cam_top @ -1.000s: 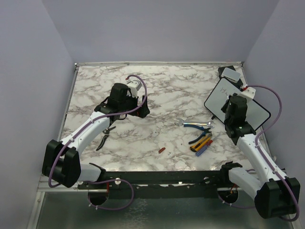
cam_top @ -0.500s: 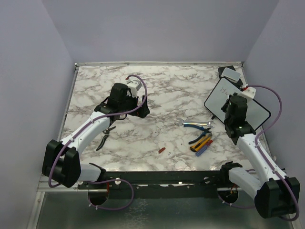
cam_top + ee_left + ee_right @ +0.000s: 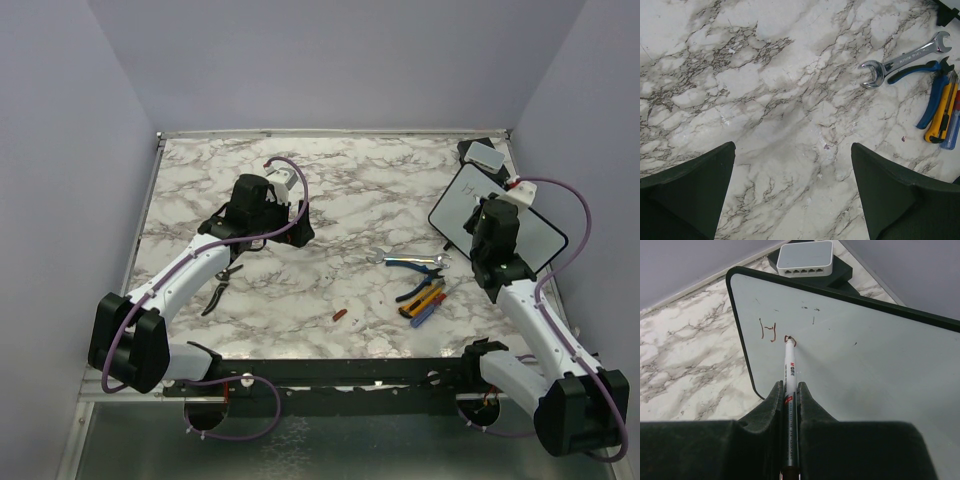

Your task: Write a sentence on the whiteboard

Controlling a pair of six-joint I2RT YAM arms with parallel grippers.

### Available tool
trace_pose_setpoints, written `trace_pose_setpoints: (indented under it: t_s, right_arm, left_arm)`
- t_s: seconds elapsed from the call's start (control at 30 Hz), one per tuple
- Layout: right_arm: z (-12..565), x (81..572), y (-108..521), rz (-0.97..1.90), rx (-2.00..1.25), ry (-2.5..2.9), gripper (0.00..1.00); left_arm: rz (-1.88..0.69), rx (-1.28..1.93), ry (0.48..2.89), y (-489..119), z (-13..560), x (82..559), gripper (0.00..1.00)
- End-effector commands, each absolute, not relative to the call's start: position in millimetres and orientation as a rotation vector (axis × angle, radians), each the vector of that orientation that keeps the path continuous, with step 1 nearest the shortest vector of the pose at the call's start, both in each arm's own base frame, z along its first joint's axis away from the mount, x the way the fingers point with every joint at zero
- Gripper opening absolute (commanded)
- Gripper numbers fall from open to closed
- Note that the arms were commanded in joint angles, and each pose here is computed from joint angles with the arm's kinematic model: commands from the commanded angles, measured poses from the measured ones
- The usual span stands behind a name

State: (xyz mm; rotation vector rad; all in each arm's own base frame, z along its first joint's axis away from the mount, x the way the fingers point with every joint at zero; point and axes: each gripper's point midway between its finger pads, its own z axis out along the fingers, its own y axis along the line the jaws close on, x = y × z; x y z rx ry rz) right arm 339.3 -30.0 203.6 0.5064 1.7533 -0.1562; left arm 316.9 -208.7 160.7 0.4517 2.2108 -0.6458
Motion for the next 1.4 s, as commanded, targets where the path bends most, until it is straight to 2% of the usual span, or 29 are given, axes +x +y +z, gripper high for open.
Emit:
trace_pose_setpoints:
  t_s: [0.0, 0.47, 1.0, 1.37]
  right_arm:
    - [210.5, 345.9, -30.5, -0.153, 0.498, 1.739, 0.00]
    - [227.2, 327.9, -31.4, -0.126, 0.500, 1.697, 0.00]
    - [207.2, 329.8, -44.2, -0.223, 0.567, 1.747, 0.00]
    - [184.4, 329.9, -35.2, -0.190, 0.552, 1.829, 0.00]
  left_arm:
    - [-0.674, 0.480, 2.179, -213.0, 167.0, 312.8, 0.99]
    - [-0.675, 0.482, 2.178, -213.3, 167.0, 312.4, 0.99]
    - [-0.677, 0.484, 2.179, -214.0, 166.7, 312.1, 0.99]
    - [-0.677, 0.485, 2.174, -214.2, 168.3, 311.6, 0.99]
